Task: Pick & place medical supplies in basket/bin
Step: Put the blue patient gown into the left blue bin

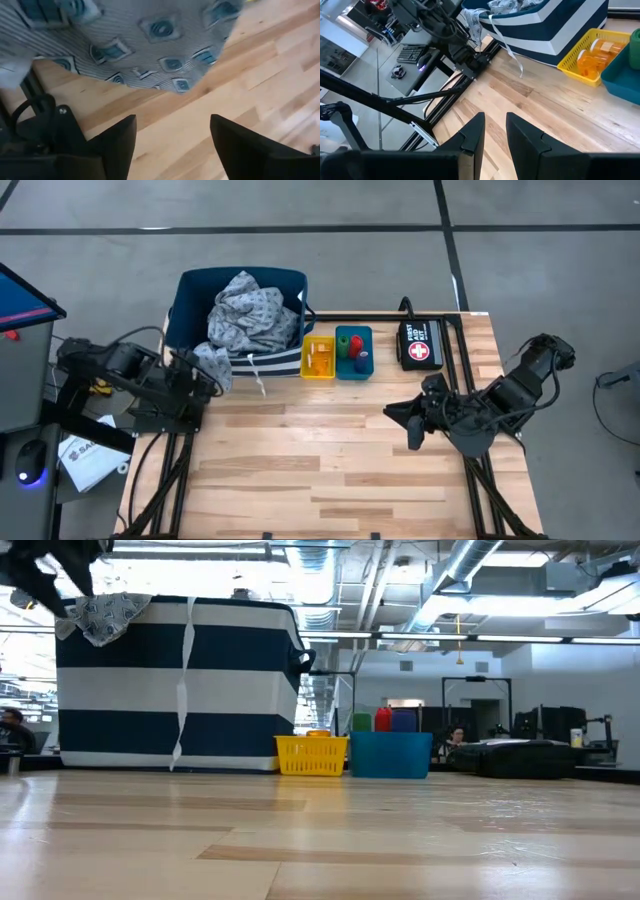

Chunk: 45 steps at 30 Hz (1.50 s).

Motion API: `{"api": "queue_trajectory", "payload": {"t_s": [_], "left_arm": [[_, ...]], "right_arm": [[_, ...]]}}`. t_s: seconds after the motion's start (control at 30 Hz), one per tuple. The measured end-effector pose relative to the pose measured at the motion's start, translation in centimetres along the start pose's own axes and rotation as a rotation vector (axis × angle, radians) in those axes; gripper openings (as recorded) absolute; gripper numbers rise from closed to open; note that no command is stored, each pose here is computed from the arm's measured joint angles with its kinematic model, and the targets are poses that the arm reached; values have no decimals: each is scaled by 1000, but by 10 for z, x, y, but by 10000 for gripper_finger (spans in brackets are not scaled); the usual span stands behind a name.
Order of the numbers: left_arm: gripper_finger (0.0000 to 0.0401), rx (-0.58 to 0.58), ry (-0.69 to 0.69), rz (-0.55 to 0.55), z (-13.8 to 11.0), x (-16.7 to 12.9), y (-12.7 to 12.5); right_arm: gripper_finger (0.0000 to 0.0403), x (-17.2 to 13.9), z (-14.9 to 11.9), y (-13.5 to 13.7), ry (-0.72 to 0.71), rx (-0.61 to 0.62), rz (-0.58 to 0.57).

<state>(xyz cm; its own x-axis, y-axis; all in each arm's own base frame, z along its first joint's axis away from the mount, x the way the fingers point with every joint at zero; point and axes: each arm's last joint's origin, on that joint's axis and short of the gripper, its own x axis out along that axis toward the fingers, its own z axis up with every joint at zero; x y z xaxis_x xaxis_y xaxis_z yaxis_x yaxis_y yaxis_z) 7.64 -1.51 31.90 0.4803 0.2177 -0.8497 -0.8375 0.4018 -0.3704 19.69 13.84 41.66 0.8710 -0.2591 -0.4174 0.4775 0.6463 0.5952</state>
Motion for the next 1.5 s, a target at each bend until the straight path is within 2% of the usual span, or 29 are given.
{"api": "queue_trajectory", "payload": {"t_s": [0.13, 0.27, 0.57, 0.63, 0.7, 0.83, 0.93, 1.07, 1.27, 1.33, 1.5], "left_arm": [[254, 18, -40, 29, -6, 17, 8], [252, -5, -112, -4, -10, 30, 13], [220, -25, -251, -31, -17, 56, 15], [195, -23, -248, -34, -18, 60, 15], [155, -22, -240, -38, -19, 62, 15], [33, -1, -249, -63, -19, 61, 12], [11, 22, -276, -134, -17, 59, 5], [2, 56, -328, -254, -12, 49, -8], [0, 135, -551, -418, 9, 11, -33], [0, 180, -635, -418, 17, -5, -38], [0, 254, -816, -299, 38, -37, -41]], "right_arm": [[77, 0, 0, 0, 2, 11, 2], [77, -1, -1, 0, 2, 24, 2], [77, -1, -1, 0, 2, 25, 2], [77, -1, -1, 0, 2, 26, 3], [77, -1, -1, 0, 2, 35, 3], [77, -1, -1, 0, 2, 38, 3], [77, -1, -1, 0, 2, 37, 3], [77, 0, 0, 0, 2, 35, 0], [77, 0, 0, -1, -1, 31, -5], [77, 0, 0, -1, -3, 30, -6], [77, 1, 1, -1, -11, 23, -13]]}}
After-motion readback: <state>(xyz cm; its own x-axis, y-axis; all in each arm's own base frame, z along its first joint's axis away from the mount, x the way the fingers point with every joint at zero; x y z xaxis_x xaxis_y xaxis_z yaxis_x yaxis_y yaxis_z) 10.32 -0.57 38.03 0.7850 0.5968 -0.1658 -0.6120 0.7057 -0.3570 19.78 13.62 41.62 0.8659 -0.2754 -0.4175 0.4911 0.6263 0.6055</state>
